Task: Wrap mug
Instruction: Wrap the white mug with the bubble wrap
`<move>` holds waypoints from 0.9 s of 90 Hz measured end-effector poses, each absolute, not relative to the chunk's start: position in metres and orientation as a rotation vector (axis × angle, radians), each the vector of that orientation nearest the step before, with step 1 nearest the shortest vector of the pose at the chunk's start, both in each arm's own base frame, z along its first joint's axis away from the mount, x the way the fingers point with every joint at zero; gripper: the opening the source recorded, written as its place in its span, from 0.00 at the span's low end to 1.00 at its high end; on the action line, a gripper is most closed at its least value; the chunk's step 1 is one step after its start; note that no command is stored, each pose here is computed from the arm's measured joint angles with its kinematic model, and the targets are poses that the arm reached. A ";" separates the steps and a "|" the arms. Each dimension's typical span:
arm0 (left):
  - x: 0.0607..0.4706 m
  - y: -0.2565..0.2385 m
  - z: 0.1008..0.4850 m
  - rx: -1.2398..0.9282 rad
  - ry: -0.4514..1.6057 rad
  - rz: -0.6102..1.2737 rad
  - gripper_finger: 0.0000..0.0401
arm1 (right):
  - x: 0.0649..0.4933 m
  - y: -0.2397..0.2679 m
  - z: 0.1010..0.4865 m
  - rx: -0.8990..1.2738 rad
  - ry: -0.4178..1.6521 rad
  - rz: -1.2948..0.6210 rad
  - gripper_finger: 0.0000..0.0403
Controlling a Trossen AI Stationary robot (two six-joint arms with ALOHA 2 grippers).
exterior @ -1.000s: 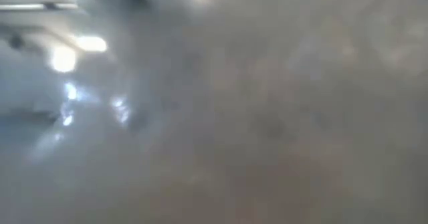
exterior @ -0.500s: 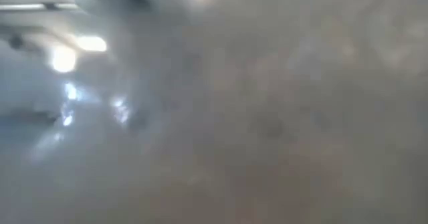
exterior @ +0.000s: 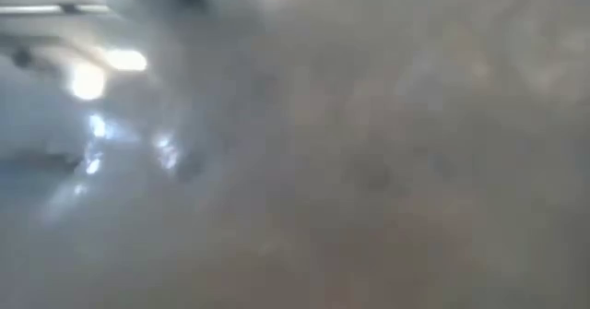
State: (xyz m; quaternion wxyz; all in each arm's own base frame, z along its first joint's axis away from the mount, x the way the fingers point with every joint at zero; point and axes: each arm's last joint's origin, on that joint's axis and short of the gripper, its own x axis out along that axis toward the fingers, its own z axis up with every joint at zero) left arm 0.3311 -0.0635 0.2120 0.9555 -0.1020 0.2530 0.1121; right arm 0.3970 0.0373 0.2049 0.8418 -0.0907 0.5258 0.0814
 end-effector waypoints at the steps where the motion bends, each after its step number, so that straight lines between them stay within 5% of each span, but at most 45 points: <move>1: 0.331 -0.063 0.212 -0.206 0.512 0.227 0.05 | 0.397 0.037 0.206 -0.192 1.110 0.172 0.00; 29: 0.330 -0.063 0.208 -0.194 0.548 0.232 0.05 | 0.389 0.046 0.223 -0.166 1.097 0.233 0.00; 81: 0.329 -0.063 0.207 -0.196 0.553 0.234 0.05 | 0.404 0.049 0.178 -0.309 1.160 0.145 0.00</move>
